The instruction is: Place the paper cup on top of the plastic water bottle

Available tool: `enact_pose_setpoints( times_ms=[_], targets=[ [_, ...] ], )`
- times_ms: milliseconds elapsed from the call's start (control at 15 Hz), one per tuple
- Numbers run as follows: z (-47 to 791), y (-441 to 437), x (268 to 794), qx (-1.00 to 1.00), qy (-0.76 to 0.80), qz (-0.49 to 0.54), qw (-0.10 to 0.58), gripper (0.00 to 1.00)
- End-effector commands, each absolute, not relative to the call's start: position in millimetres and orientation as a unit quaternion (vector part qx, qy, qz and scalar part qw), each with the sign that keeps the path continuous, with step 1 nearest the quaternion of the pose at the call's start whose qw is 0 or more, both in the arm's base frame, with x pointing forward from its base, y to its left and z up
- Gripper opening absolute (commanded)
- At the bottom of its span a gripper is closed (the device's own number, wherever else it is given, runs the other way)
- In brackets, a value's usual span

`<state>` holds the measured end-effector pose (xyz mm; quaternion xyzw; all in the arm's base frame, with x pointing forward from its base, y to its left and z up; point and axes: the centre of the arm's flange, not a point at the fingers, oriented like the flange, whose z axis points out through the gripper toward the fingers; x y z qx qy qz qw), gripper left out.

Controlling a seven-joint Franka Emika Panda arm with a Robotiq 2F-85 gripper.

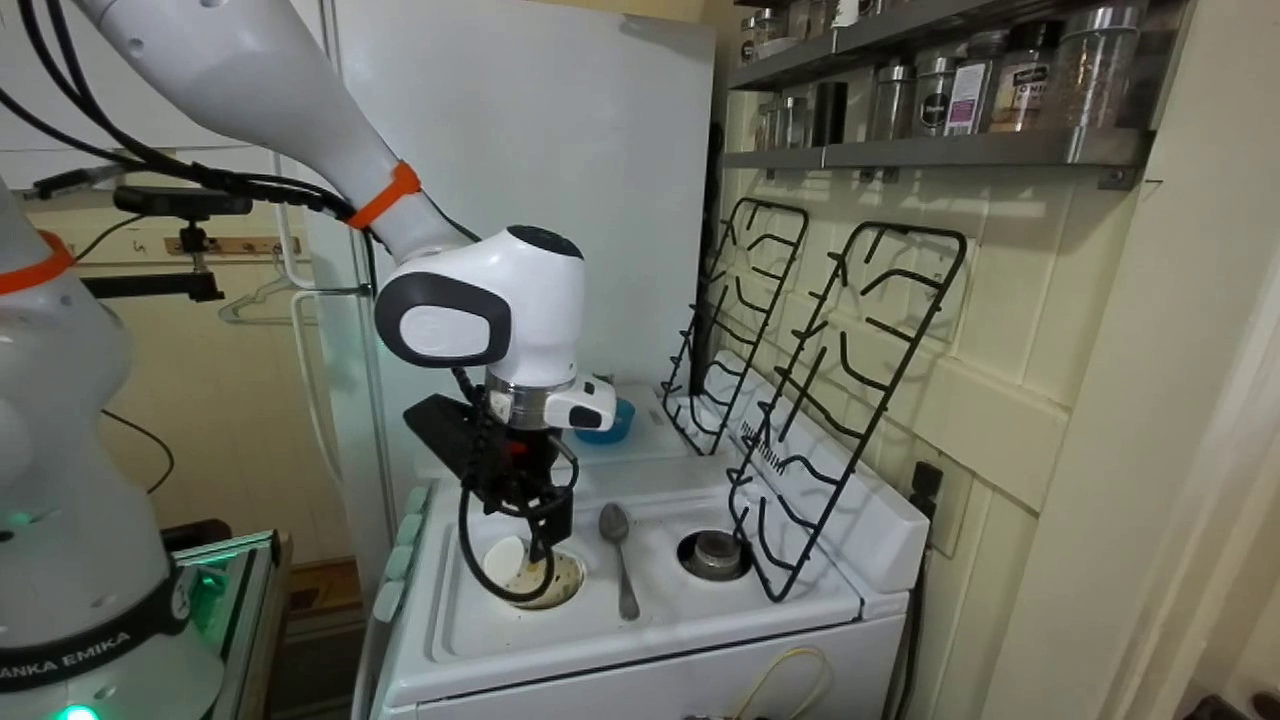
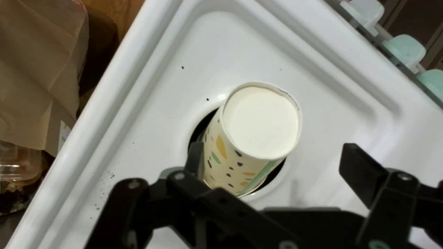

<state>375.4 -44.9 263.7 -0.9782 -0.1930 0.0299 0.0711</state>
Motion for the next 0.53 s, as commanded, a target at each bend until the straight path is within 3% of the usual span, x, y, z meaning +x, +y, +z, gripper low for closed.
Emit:
enact_pose_setpoints(
  times_ms=[0, 467],
  targets=[
    [257, -43, 354, -0.967, -0.235, 0.049, 0.084, 1.00],
    [254, -39, 342, -0.974, -0.184, 0.128, 0.033, 1.00]
  ],
)
